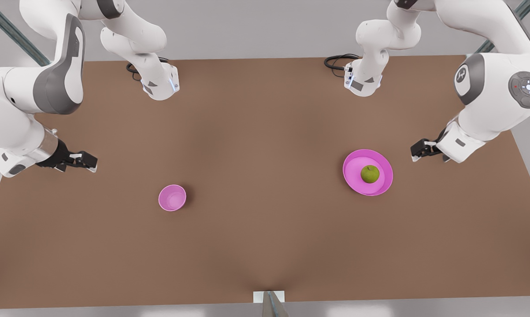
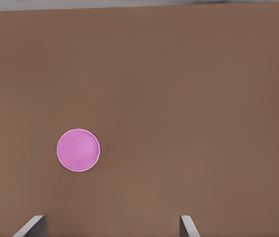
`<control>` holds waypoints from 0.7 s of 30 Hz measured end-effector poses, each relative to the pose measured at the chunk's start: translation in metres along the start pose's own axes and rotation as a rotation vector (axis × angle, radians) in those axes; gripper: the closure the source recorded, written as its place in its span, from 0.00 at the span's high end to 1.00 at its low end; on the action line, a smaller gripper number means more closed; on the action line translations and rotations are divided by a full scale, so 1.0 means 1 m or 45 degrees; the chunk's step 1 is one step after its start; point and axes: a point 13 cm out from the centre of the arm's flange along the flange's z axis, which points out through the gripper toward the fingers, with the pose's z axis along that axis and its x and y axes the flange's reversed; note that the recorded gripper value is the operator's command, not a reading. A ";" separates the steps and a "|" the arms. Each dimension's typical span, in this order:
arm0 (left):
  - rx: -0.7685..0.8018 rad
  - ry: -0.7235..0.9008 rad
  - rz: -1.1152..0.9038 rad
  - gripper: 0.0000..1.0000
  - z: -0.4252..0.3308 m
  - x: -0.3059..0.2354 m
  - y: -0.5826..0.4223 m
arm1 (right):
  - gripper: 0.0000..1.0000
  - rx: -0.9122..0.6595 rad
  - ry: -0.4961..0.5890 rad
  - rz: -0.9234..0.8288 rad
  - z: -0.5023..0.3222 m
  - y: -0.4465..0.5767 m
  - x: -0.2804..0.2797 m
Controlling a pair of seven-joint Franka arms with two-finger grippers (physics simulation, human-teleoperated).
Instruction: Use the left arm to pick up the apple from the plate, transfer it to the gripper of the right arm, and then use the right arm to place it into the bowl
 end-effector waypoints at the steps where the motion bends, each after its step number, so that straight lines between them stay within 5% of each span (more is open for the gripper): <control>1: 0.000 0.001 0.002 1.00 0.001 -0.001 -0.001 | 1.00 0.001 -0.012 0.000 -0.005 0.000 -0.001; 9: 0.043 0.273 0.052 1.00 0.205 0.054 -0.036 | 1.00 -0.003 -0.036 0.005 -0.015 0.011 -0.001; 21: 0.067 0.009 0.049 1.00 0.332 0.101 -0.025 | 1.00 -0.012 -0.049 0.041 -0.018 0.006 -0.005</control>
